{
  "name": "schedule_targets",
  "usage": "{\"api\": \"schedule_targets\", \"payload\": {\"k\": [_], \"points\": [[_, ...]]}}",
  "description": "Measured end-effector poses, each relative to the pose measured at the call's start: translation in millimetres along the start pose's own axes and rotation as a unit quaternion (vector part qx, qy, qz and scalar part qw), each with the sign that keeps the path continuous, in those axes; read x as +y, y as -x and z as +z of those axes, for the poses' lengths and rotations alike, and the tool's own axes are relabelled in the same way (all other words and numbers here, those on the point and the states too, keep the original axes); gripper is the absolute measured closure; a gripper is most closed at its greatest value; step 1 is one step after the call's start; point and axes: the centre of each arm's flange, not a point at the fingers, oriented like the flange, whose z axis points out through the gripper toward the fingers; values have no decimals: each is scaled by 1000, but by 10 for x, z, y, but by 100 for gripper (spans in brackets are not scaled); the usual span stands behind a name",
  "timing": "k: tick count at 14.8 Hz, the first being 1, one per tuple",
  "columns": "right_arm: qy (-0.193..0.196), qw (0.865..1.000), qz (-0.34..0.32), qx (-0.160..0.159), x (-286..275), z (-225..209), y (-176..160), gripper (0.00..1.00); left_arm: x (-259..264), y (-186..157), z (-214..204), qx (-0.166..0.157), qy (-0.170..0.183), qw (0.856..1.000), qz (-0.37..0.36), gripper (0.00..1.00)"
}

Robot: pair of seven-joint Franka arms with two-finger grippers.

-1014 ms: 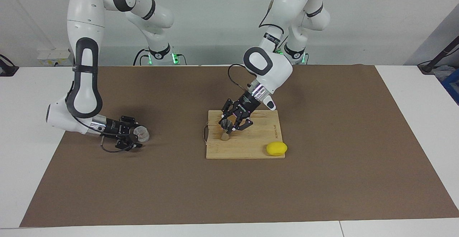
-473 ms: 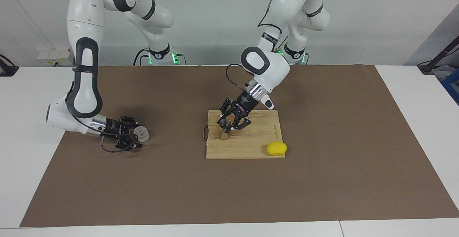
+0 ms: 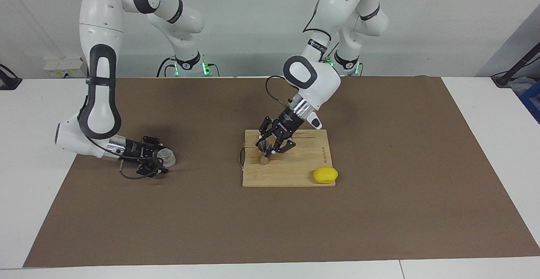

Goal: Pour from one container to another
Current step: 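Carry the metal cup onto the board while the right gripper grasps the glass, then release the metal cup with the left gripper while the right gripper lifts the glass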

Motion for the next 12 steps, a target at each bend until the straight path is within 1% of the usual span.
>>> {"api": "schedule_targets", "payload": {"k": [2, 3, 4, 6, 7, 8, 9, 10, 11, 12], "points": [[-3, 1000, 2, -3, -3, 2, 5, 4, -7, 1, 2, 0, 0, 1000, 0, 49], [-3, 1000, 2, -5, 0, 5, 9, 11, -7, 1, 2, 0, 0, 1000, 0, 49], [-3, 1000, 2, -6, 1, 4, 12, 14, -6, 1, 2, 0, 0, 1000, 0, 49], [-3, 1000, 1, -5, -1, -3, 19, 15, -5, 1, 1, 0, 0, 1000, 0, 49], [-4, 1000, 1, -5, -1, -6, 23, 19, -3, 2, 0, 0, 0, 1000, 1, 44], [-4, 1000, 1, -5, -1, -7, 24, 19, -1, 1, 0, 0, 1, 1000, 1, 34], [-3, 1000, 1, -6, 1, -8, 28, 26, -1, 1, 0, 0, 1, 1000, 1, 24], [-4, 1000, 1, -7, -2, -14, 36, 36, -1, 2, 0, 0, 0, 1000, 1, 11], [-5, 1000, 0, -8, -5, -32, 50, 47, -2, 2, 0, 0, 0, 1000, 2, 1], [-6, 1000, 0, -7, -6, -38, 56, 49, -3, 2, 1, 0, 0, 1000, 2, 0]]}}
